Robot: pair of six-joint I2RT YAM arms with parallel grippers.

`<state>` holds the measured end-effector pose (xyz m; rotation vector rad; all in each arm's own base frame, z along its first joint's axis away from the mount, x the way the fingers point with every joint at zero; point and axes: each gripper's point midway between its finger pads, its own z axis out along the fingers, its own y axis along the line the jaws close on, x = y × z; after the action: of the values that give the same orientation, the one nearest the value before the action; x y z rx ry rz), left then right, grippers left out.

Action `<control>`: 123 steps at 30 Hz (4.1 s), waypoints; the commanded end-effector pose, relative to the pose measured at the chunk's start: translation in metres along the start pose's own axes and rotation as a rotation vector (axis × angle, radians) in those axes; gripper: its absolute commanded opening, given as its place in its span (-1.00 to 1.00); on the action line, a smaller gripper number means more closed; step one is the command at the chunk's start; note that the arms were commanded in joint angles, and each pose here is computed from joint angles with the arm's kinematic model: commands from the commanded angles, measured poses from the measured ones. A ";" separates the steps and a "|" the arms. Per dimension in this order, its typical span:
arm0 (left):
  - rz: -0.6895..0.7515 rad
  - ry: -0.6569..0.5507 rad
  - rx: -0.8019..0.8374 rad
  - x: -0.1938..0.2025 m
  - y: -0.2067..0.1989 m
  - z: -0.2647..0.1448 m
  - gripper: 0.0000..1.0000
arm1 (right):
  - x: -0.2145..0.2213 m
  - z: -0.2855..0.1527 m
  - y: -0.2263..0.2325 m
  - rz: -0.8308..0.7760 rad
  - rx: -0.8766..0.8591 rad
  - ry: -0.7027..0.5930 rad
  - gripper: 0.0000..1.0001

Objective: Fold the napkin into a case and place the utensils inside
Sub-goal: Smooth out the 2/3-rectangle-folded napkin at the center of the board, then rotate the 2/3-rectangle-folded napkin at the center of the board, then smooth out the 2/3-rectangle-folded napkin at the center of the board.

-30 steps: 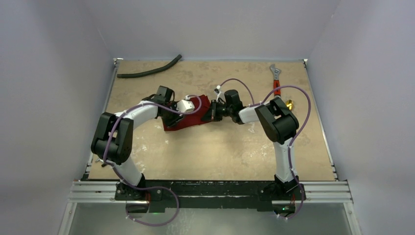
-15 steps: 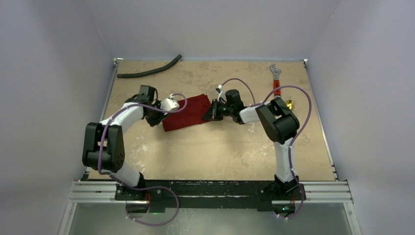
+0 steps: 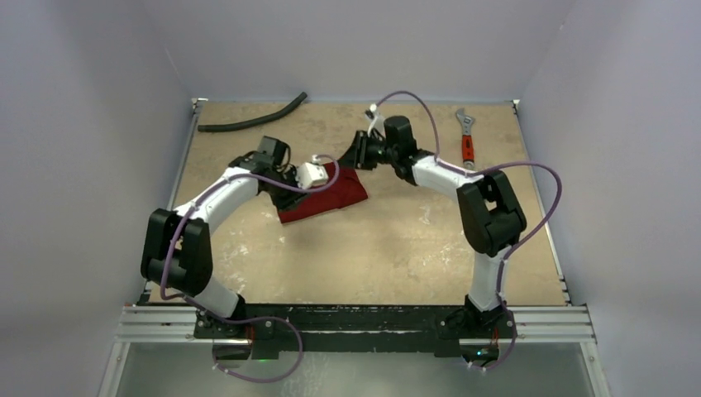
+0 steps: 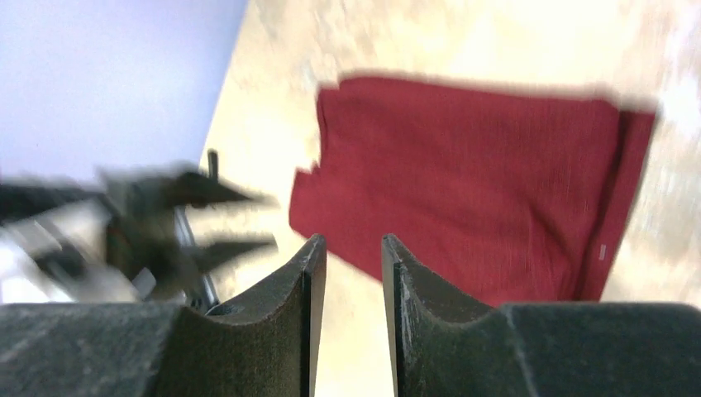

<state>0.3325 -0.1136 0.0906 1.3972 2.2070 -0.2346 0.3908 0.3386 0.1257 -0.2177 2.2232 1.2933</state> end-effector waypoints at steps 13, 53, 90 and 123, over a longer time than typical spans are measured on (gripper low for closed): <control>0.110 0.182 0.058 0.051 -0.040 0.046 -0.38 | -0.098 0.094 -0.090 -0.258 0.316 -0.081 -0.48; -0.036 -0.051 -0.057 -0.081 0.036 0.030 -0.21 | 0.044 -0.058 -0.029 -0.252 0.300 -0.116 -0.67; -0.274 0.150 -0.008 -0.088 -0.051 0.111 -0.37 | 0.098 -0.071 -0.074 -0.070 0.282 -0.077 -0.80; 0.097 -0.114 0.018 -0.192 -0.059 0.070 -0.15 | 0.125 -0.126 -0.047 0.107 0.227 -0.158 -0.88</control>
<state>0.3771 -0.3237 0.0815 1.5973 2.0764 -0.2447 0.2414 0.2424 0.0719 -0.0585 2.2177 1.1530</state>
